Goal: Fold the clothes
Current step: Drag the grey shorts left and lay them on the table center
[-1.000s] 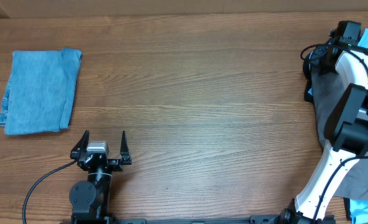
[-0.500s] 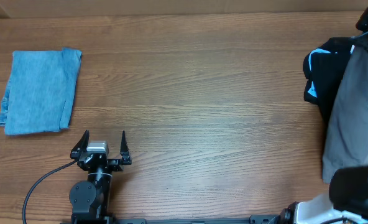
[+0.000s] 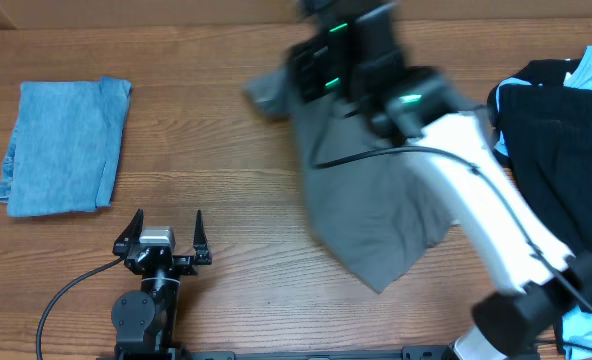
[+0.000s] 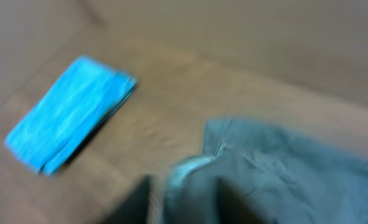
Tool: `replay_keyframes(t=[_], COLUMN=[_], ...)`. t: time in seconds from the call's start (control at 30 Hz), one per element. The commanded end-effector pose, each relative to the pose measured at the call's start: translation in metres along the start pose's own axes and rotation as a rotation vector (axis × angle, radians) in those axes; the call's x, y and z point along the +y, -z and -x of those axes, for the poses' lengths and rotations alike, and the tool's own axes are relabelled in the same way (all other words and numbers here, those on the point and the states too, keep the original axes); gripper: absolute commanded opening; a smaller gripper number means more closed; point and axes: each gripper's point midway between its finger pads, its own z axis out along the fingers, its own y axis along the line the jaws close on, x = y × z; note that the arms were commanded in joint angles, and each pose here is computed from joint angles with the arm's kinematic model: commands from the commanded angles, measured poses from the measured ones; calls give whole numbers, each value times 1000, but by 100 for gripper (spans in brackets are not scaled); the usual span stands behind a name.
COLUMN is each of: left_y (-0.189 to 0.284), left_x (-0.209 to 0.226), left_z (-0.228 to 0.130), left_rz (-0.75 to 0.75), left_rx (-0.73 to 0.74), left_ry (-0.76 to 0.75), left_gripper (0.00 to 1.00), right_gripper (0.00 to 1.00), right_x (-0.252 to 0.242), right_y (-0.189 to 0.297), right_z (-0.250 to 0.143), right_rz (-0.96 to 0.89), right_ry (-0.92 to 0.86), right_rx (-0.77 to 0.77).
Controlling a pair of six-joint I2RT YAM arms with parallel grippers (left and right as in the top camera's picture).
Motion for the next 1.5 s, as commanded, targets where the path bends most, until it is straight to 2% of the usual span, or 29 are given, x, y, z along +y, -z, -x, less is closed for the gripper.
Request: replay_keyframes(t=[0.0,0.03,0.07,0.17,0.27,0.33,0.43,0.47,0.5,0.53,0.57,0.6,0.67,0.83,1.1,1.23,1.47], left_y=[0,0,0,0,0,0,0,0,0,0,0,0,0,0,0,0,0], left_x=[4,4,4,4,4,4,4,4,4,4,4,4,4,4,4,4,4], left_z=[0,-1,-1,-1,0,0,0,0,0,0,0,0,0,-1,0,0,0], left_rz=[19,19,19,19,19,19,19,19,19,19,19,19,19,19,19,19,19], left_rx=[-2,-2,-2,-2,-2,-2,-2,-2,-2,-2,-2,-2,-2,-2,-2,-2,-2], left_ry=[-16,-16,-16,-16,-16,-16,-16,-16,-16,-16,-16,-16,-16,-16,-16,-16,-16], left_gripper=[100,100,100,100,100,100,100,100,100,100,100,100,100,100,100,100,100], right_gripper=[72,84,89,91,91,92,92,88,80,68,61,45,4,4,4,4,4], right_x=[40,49,51,38,-5,-30,-64,-76,-84,-91,-92,-94,-98,-120,-179,-192,-202], right_y=[1,9,16,53,120,163,210,220,227,231,230,228,221,180,117,92,66], right_z=[2,6,9,16,19,11,-21,-37,-55,-79,-93,-105,-133,-183,-278,-316,-353], right_rz=[68,83,87,33,-151,-245,-348,-388,-422,-447,-446,-457,-481,-547,-548,-567,-584], right_ry=[39,51,53,42,8,-65,-211,-262,-313,-366,-383,-393,-421,-571,-788,-822,-847], right_rx=[-11,-26,-35,-53,-84,-88,-19,28,88,179,240,291,394,476,597,692,813])
